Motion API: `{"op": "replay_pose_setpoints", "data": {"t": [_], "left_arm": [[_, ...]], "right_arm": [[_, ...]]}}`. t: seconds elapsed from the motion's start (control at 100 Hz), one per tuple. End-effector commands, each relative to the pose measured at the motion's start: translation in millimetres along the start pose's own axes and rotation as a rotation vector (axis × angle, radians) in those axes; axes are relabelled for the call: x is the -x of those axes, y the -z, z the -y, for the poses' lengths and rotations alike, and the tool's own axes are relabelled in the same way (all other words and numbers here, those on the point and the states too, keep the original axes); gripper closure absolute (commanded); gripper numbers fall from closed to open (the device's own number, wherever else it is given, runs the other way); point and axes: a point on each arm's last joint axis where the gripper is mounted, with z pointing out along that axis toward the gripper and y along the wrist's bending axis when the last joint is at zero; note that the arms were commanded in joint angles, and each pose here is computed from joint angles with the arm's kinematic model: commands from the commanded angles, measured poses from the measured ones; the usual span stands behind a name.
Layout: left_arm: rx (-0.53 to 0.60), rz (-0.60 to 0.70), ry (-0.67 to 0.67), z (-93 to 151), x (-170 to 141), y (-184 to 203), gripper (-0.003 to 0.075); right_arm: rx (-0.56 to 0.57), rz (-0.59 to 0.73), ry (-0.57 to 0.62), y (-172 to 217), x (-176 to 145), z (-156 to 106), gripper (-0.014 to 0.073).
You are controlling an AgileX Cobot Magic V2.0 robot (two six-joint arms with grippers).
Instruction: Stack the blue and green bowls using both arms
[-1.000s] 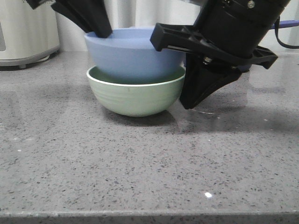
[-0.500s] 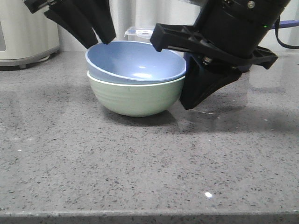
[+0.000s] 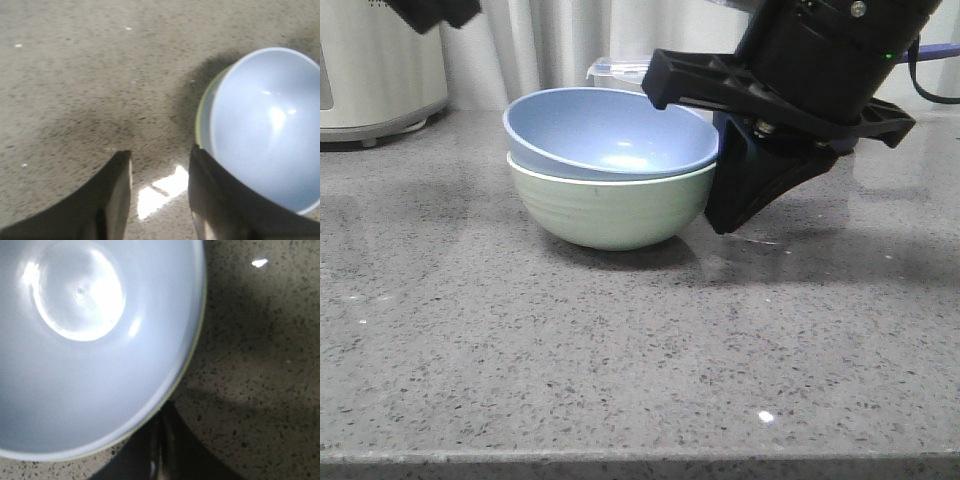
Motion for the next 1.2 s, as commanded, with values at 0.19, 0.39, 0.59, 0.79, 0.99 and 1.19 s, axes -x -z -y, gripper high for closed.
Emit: {"op": "replay_pose_setpoints", "data": {"t": [0.19, 0.39, 0.59, 0.79, 0.99, 1.19], "left_arm": [[0.117, 0.261, 0.071, -23.1, -26.5, 54.3, 0.0696], [0.201, 0.324, 0.121, -36.1, -62.4, 75.0, 0.0741], [0.275, 0.384, 0.154, -42.1, -94.4, 86.9, 0.0741], [0.337, 0.458, 0.142, -39.5, -124.0, 90.7, 0.0741], [0.367, 0.514, 0.124, -35.1, -147.2, 88.0, 0.0741], [0.381, 0.578, 0.115, -29.4, -166.0, 88.7, 0.0741]], "right_arm": [[0.001, 0.13, -0.019, 37.9, 12.4, 8.9, 0.0603], [-0.045, 0.183, -0.065, 63.5, 13.4, 30.4, 0.0603], [-0.085, 0.269, -0.081, 91.7, 7.0, 43.1, 0.0603], [-0.14, 0.37, -0.093, 119.1, -10.7, 56.2, 0.0603], [-0.169, 0.479, -0.103, 141.3, -39.2, 61.6, 0.0603], [-0.185, 0.586, -0.081, 157.4, -71.2, 60.6, 0.0603]]}}
